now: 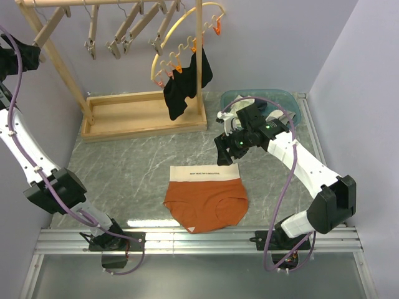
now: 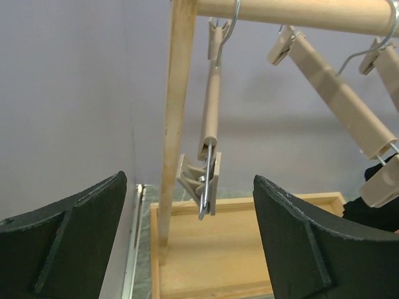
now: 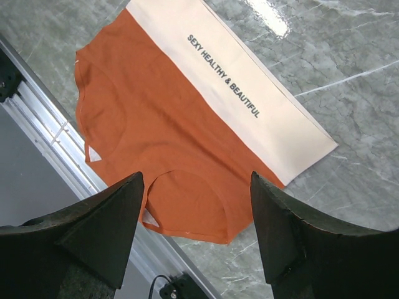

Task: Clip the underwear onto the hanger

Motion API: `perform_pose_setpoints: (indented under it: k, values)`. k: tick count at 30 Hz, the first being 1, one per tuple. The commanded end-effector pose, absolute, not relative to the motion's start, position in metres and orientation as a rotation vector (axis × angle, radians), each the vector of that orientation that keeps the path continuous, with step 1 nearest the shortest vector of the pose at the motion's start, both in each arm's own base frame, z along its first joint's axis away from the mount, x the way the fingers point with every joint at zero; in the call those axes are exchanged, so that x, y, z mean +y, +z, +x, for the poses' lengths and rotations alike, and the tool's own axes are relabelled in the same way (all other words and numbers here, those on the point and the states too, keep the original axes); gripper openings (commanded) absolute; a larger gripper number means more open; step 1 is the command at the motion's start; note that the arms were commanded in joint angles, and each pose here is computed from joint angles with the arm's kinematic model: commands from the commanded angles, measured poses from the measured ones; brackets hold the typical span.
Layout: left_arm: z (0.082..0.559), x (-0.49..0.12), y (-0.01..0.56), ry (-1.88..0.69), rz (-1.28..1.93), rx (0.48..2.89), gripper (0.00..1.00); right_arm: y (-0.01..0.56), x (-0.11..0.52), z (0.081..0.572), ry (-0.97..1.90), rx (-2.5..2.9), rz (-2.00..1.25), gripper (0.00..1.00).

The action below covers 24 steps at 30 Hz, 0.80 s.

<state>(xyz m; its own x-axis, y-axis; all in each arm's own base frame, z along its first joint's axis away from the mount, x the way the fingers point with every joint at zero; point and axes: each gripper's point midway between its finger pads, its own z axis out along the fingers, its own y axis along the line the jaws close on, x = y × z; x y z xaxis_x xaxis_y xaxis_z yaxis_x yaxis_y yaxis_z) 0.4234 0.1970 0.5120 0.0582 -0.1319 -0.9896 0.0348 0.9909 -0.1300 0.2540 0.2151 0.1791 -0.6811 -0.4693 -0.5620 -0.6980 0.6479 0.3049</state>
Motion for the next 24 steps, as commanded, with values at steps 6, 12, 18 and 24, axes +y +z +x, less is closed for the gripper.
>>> perform_pose_setpoints:
  k: [6, 12, 18, 24]
  values:
    - [0.44, 0.179, 0.526, -0.196, -0.027, 1.448, 0.88, 0.183, 0.216, 0.257, 0.723, 2.415, -0.897, 0.76]
    - [0.451, 0.18, 0.519, -0.216, -0.051, 1.463, 0.84, 0.182, 0.216, 0.257, 0.721, 2.415, -0.898, 0.75]
    - [0.453, 0.174, 0.521, -0.232, -0.043, 1.445, 0.7, 0.179, 0.216, 0.257, 0.721, 2.422, -0.897, 0.75]
    - [0.459, 0.17, 0.526, -0.256, -0.051, 1.431, 0.48, 0.18, 0.216, 0.258, 0.721, 2.42, -0.897, 0.75]
